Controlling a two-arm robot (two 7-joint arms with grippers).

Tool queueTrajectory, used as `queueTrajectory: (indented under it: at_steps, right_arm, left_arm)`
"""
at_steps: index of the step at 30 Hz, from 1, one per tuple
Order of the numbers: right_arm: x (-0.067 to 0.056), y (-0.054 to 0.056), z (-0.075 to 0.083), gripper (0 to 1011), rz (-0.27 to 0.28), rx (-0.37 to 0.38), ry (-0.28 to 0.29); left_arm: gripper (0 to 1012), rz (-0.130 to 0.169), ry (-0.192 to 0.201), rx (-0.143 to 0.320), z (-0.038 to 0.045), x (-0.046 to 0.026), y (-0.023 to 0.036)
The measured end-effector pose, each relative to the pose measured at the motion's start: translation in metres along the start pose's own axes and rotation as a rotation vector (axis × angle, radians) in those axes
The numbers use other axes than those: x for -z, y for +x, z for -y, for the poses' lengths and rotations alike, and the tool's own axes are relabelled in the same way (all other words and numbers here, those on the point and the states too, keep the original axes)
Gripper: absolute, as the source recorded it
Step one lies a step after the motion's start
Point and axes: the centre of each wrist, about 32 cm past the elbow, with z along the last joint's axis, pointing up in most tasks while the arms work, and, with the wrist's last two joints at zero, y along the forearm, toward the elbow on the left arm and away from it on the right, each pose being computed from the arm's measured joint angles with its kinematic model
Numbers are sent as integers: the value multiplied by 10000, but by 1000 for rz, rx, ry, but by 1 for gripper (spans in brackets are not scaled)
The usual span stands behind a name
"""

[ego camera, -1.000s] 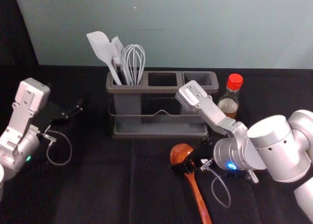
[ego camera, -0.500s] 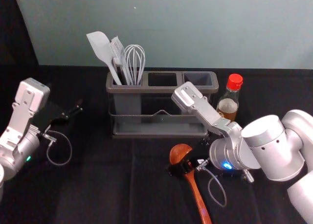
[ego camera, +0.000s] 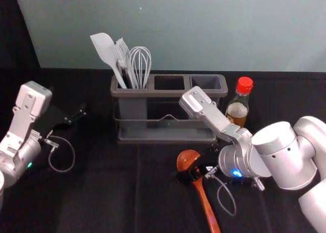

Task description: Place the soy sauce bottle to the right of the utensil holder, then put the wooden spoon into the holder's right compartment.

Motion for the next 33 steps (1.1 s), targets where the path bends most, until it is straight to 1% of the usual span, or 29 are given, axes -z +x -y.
queueTrajectory:
  at_steps: [3,5,6,7,14,19,29,33]
  right_arm:
    - [10,7,1,967,-2,1,3]
    - [14,7,2,915,-3,-1,4]
    - [16,7,3,907,-4,-1,5]
    - [19,8,5,863,-5,0,5]
    - [31,19,25,856,-9,1,9]
    - [39,16,80,856,-8,0,21]
    - [73,-31,294,856,6,5,77]
    - [129,-51,411,856,6,13,122]
  left_arm:
    - [1005,0,0,0,0,0,0]
    - [1005,0,0,0,0,0,0]
    - [1005,0,0,0,0,0,0]
    - [1005,0,0,0,0,0,0]
    - [1005,0,0,0,0,0,0]
    - [1005,0,0,0,0,0,0]
    - [1005,0,0,0,0,0,0]
    - [1005,0,0,0,0,0,0]
